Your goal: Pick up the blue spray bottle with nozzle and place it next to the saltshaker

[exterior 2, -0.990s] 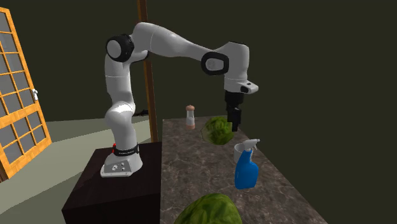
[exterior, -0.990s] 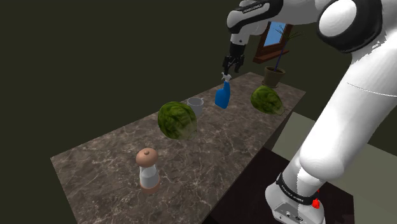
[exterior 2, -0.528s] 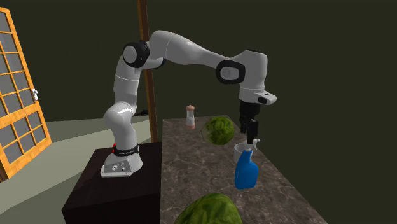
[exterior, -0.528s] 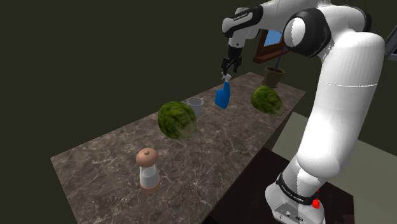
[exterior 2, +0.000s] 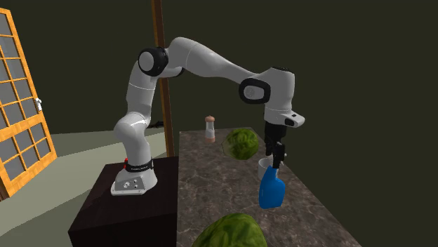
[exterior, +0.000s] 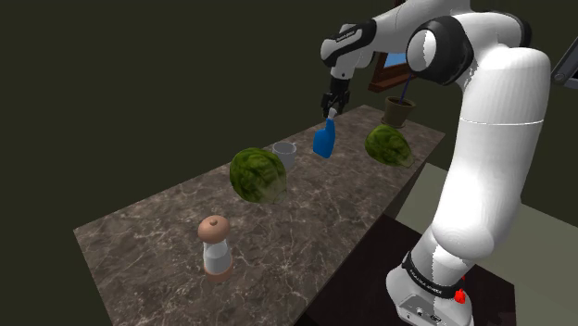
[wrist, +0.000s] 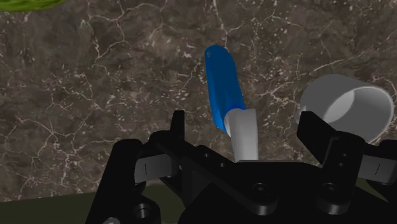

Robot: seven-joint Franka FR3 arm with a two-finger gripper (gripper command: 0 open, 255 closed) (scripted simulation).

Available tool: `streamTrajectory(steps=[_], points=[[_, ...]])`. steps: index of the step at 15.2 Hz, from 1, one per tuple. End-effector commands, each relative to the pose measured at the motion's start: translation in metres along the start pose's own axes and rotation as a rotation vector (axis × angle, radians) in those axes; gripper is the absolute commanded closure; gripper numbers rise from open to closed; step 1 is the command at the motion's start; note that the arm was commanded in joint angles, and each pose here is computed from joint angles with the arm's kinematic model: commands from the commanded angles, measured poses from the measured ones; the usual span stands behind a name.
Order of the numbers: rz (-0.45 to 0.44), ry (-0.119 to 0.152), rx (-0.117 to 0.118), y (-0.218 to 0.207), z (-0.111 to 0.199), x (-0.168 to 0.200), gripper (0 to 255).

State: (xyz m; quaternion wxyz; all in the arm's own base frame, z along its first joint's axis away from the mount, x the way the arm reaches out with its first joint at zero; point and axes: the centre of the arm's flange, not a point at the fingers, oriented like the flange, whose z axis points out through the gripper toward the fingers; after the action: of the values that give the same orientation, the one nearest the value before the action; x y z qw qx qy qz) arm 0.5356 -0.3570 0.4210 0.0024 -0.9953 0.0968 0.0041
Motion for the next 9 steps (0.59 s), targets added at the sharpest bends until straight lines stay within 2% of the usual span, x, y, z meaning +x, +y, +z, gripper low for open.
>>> streamTrajectory(steps=[1,6,7,9], points=[[0.0,0.0,0.0,0.0,0.0021,0.0002,0],[0.0,0.0,0.0,0.0,0.002,0.0002,0],[0.0,0.0,0.0,0.0,0.002,0.0002,255],[0.0,0.0,0.0,0.0,0.002,0.0002,255]])
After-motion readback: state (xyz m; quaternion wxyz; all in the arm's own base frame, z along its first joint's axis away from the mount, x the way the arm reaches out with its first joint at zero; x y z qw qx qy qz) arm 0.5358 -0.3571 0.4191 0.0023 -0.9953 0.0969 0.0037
